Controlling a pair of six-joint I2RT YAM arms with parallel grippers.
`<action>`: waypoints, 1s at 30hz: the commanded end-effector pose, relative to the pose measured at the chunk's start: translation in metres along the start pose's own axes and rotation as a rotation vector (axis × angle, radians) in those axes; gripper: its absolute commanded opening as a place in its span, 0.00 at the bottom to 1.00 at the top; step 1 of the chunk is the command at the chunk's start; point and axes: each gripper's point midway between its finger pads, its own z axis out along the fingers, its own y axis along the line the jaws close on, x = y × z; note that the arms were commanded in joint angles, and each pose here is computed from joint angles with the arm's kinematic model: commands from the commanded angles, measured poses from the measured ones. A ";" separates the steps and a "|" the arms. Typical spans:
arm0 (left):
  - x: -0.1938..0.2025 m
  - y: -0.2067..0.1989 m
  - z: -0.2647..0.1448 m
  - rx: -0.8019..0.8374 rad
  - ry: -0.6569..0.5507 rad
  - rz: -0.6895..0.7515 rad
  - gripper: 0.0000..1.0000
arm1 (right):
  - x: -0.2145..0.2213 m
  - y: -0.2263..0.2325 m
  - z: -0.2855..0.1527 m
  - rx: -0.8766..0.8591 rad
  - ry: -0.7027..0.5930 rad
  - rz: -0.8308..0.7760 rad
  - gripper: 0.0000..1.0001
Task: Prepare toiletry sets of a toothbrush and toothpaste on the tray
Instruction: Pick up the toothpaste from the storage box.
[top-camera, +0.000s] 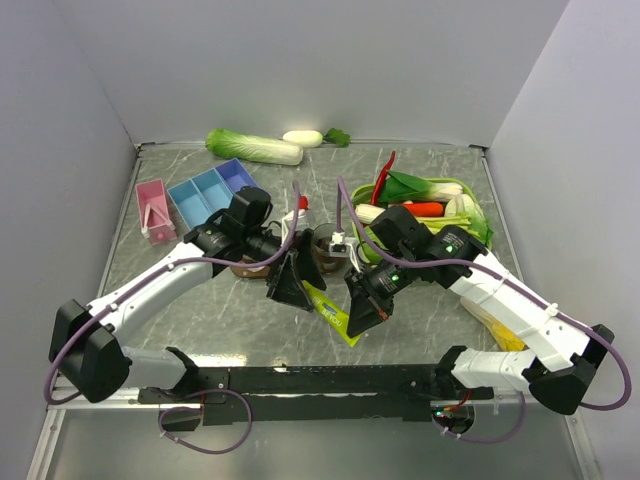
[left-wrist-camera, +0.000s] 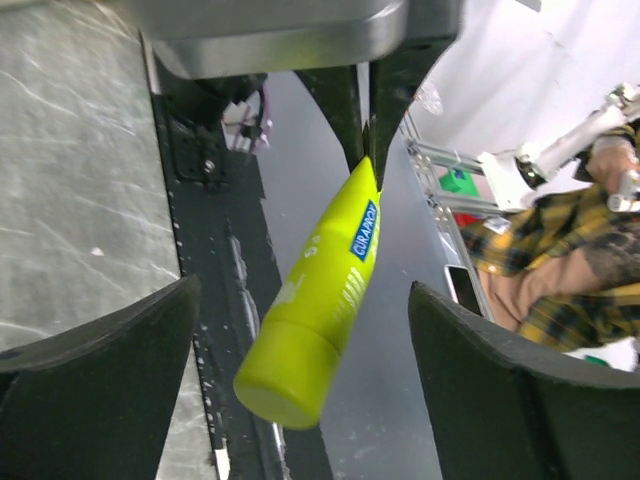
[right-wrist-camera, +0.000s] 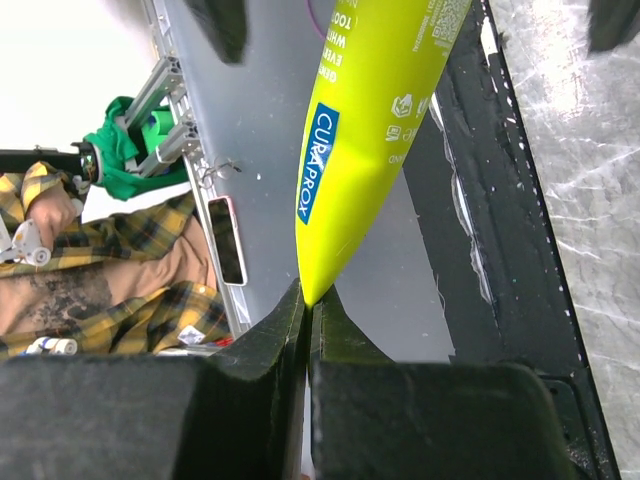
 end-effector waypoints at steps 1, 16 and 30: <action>-0.004 -0.012 0.006 0.072 0.026 0.034 0.82 | 0.002 0.015 -0.007 -0.044 -0.021 -0.059 0.00; 0.000 -0.022 0.008 0.146 0.030 0.061 0.34 | 0.000 0.012 -0.005 -0.031 -0.031 -0.056 0.00; -0.007 -0.011 0.009 0.095 0.014 0.080 0.01 | -0.032 -0.015 -0.018 0.135 -0.258 -0.104 0.42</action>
